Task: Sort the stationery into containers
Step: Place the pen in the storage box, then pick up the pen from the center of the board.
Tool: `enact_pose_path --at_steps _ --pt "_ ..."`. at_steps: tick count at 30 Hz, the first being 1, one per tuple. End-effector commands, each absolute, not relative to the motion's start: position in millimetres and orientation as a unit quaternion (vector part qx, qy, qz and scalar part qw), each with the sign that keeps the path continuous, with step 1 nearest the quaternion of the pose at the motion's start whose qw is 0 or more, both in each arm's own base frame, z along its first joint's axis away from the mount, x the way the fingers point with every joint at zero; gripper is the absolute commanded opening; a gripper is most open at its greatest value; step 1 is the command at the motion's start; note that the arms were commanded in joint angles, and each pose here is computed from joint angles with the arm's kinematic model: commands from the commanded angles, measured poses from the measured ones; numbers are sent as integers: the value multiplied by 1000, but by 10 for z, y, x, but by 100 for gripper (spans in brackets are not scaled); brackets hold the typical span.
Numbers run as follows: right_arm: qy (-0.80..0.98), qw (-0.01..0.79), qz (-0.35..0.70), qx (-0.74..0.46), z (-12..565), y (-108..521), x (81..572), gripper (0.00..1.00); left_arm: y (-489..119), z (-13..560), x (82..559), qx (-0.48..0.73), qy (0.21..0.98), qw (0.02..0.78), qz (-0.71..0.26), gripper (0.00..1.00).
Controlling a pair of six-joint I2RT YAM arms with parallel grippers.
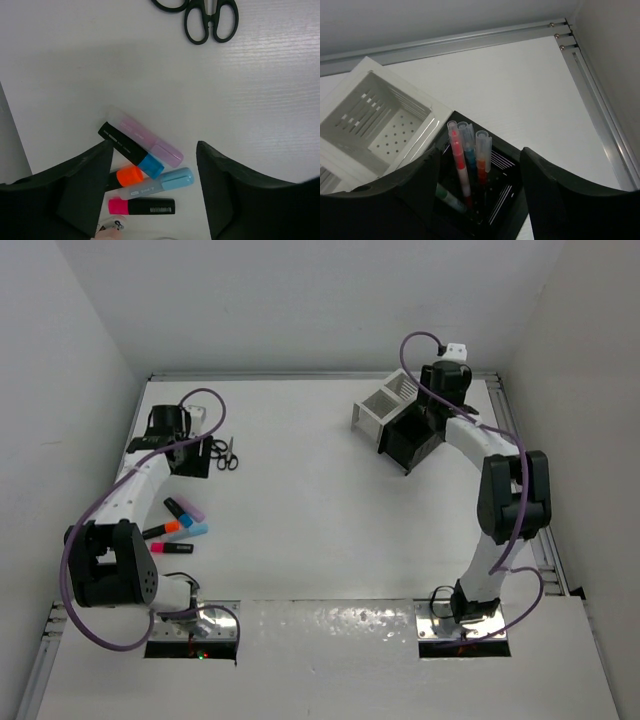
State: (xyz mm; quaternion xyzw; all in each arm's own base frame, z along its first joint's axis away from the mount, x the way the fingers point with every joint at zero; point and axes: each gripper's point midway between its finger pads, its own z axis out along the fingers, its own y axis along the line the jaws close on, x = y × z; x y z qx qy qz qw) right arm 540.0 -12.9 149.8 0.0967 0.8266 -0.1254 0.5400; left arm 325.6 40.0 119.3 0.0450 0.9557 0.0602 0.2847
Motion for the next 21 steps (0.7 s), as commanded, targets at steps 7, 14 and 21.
enact_pose_path --at_steps 7,14,21 --pt "763 645 1 41 2613 625 4920 36 658 1217 3315 -16 958 284 37 29" --pt "779 623 65 -21 2408 1367 4417 28 521 1203 3349 -8 959 278 -44 21" --pt "811 567 107 -102 2044 1913 3987 43 887 1137 3156 64 973 212 57 46"
